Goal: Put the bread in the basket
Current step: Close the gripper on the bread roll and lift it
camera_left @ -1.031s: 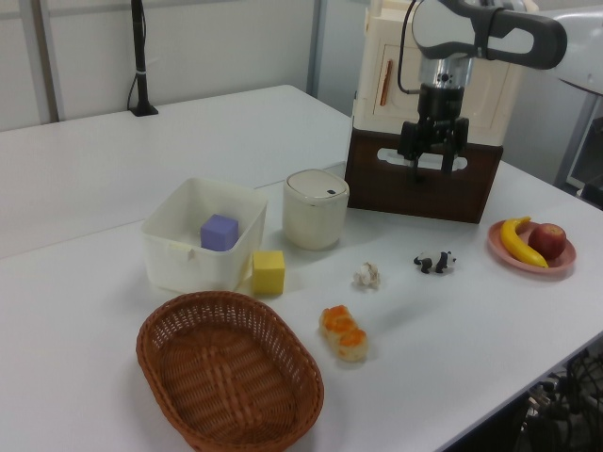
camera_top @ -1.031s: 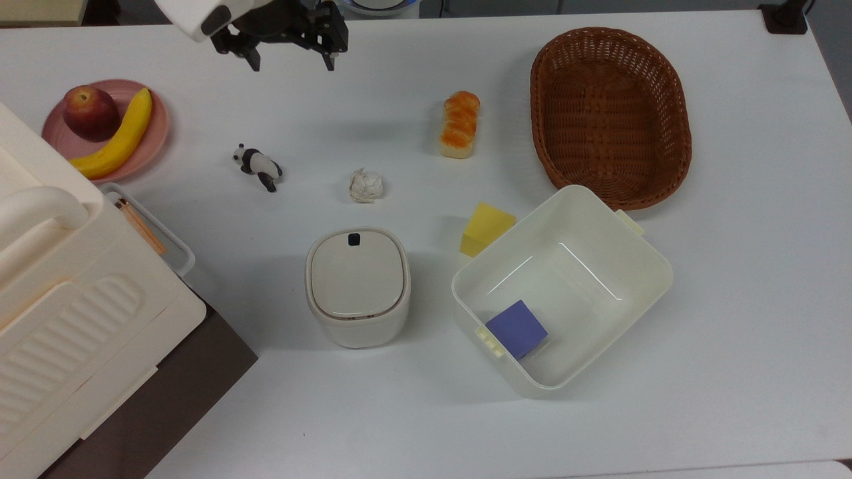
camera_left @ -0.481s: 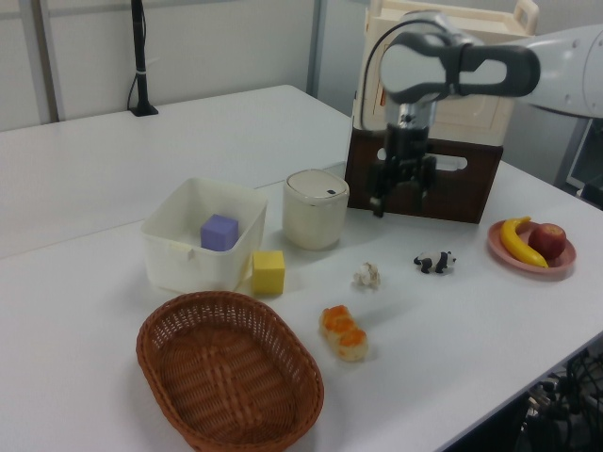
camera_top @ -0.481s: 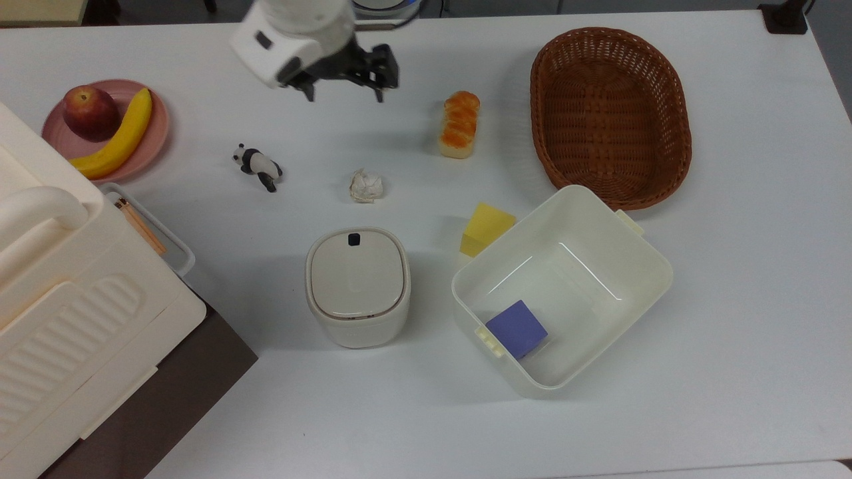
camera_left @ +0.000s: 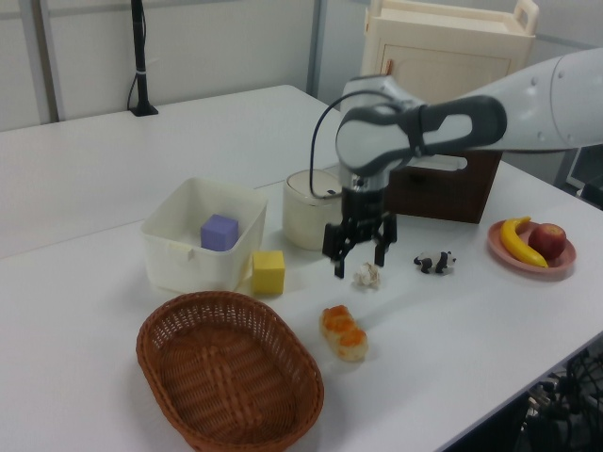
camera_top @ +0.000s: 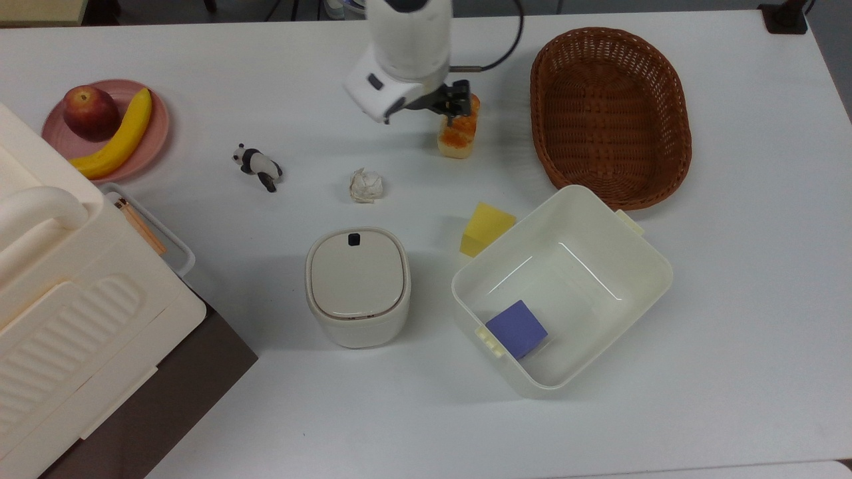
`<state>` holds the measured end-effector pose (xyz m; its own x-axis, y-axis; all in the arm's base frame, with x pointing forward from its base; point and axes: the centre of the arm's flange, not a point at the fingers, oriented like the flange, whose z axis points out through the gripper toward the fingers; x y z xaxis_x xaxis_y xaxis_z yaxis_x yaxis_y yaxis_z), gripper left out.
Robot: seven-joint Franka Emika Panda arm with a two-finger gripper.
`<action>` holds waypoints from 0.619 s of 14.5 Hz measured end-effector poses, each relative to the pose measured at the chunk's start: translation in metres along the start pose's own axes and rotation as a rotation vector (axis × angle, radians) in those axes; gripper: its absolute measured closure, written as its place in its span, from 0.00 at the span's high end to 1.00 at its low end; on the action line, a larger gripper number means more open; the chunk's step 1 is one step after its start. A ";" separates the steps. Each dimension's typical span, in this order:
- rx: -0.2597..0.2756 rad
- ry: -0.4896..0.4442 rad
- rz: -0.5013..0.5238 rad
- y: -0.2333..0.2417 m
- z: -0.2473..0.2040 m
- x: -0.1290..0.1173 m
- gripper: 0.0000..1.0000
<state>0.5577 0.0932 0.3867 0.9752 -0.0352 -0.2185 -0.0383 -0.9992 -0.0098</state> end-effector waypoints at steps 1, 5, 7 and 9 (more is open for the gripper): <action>-0.005 -0.006 0.002 -0.008 0.010 -0.003 1.00; -0.032 -0.042 0.018 -0.039 0.052 -0.008 1.00; -0.048 -0.058 0.033 -0.054 0.074 -0.007 1.00; -0.064 -0.073 0.033 -0.070 0.093 -0.007 0.99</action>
<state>0.5334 0.1653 0.2983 0.9551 -0.0690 -0.2882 -0.0537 -0.9967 0.0608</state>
